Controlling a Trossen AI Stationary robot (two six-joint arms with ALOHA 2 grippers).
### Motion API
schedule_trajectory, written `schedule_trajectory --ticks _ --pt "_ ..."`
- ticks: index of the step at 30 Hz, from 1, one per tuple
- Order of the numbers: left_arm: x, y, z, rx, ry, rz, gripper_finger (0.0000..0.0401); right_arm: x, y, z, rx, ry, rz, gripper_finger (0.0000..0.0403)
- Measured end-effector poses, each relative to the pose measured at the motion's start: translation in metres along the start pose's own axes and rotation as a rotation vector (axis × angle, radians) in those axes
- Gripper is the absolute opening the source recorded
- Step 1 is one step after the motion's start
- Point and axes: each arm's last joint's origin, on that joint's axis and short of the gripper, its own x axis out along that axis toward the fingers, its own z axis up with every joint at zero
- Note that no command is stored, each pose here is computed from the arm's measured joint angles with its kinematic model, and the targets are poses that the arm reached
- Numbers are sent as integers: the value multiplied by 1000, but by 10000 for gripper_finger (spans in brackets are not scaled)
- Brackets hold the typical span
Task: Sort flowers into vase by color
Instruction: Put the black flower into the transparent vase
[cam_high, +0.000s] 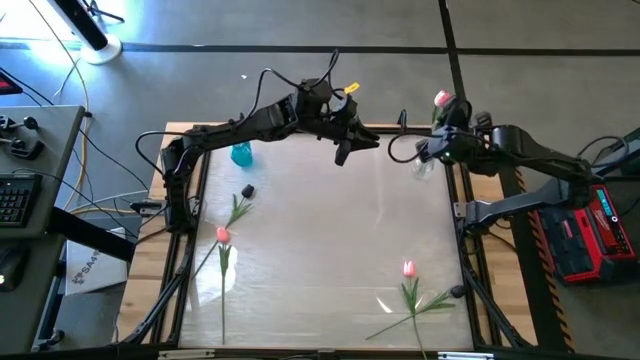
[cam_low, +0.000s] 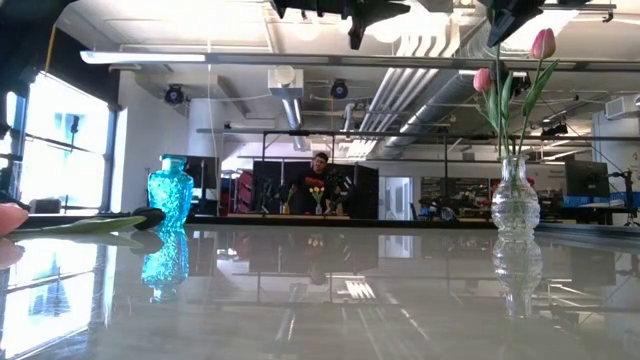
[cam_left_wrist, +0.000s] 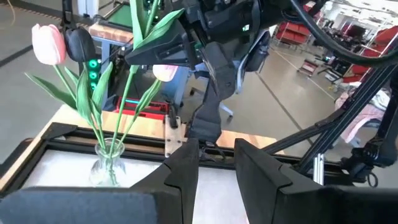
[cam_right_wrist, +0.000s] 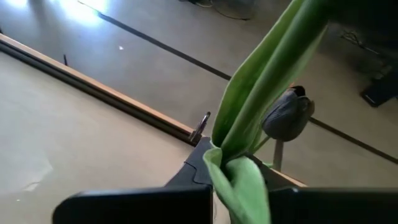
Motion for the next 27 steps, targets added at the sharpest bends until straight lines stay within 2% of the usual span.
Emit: schedule_trajectory --ticks 6,14,27 --pt "0 0 0 2 1 -1 92 4 -4 0 3 16 -39 1" --pt "1 -1 -2 4 22 -4 92 1 -7 2 53 11 26 1" --pt "0 0 -2 39 21 -1 92 -1 -10 6 39 -49 -3 0"
